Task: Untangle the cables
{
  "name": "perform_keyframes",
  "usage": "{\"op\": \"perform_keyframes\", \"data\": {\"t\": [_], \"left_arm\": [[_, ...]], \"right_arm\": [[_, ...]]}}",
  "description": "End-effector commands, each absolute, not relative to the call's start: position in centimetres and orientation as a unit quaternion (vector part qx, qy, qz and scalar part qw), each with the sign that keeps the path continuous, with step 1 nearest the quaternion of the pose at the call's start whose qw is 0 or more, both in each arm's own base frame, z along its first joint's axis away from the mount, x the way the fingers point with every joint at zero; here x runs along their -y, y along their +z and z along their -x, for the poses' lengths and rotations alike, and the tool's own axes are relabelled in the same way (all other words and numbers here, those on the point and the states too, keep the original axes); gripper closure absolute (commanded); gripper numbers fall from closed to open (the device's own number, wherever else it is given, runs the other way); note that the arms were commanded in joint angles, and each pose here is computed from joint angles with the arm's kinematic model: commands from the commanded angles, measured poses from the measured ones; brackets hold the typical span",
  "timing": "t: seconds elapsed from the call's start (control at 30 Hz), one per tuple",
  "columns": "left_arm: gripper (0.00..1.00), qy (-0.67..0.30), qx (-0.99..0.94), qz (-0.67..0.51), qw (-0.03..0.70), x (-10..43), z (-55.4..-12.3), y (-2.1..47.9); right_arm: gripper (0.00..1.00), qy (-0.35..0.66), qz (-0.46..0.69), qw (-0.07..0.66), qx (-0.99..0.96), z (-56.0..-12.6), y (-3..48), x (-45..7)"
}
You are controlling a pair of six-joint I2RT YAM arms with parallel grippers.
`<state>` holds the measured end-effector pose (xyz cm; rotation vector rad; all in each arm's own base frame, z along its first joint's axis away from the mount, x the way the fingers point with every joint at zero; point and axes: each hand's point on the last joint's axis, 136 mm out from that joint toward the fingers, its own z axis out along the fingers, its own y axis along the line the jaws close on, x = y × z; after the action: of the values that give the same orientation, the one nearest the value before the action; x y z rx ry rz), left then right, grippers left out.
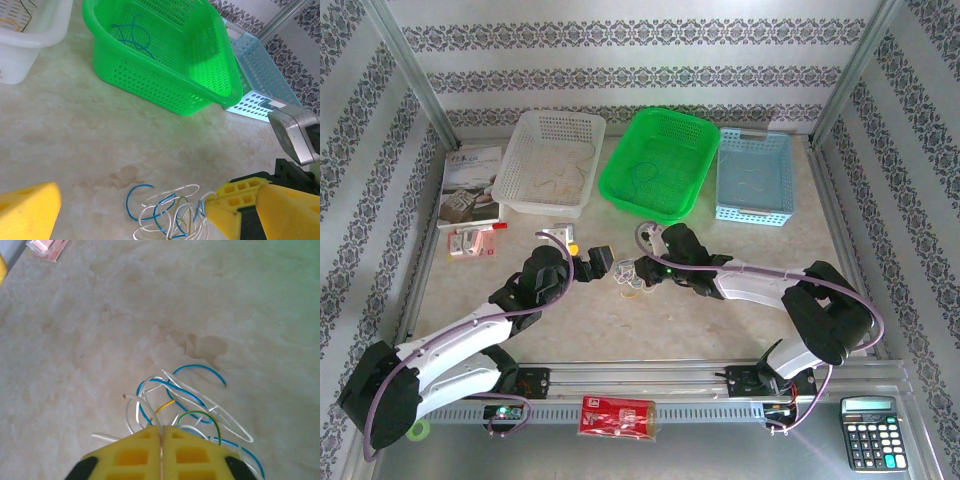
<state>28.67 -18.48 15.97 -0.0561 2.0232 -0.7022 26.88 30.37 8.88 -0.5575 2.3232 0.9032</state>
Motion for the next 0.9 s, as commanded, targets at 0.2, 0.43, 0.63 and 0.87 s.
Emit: {"op": "perform_keyframes", "data": {"t": [0.2, 0.43, 0.63, 0.87], "left_arm": [[0.0, -0.294, -0.836, -0.013, 0.464, 19.7, -28.3, 14.8], [0.0, -0.318, -0.832, -0.079, 0.448, 21.9, -27.7, 14.3], [0.0, -0.351, -0.823, -0.127, 0.428, 24.2, -27.5, 14.2], [0.0, -0.382, -0.805, -0.155, 0.426, 26.2, -27.9, 15.1]], "right_arm": [[1.0, 0.376, 0.215, 0.333, -0.838, -27.3, 14.3, -30.6], [1.0, 0.395, 0.213, 0.352, -0.821, -27.0, 17.3, -30.4], [1.0, 0.414, 0.209, 0.367, -0.806, -26.8, 19.8, -30.4], [1.0, 0.422, 0.208, 0.368, -0.802, -26.7, 20.4, -30.6]]}}
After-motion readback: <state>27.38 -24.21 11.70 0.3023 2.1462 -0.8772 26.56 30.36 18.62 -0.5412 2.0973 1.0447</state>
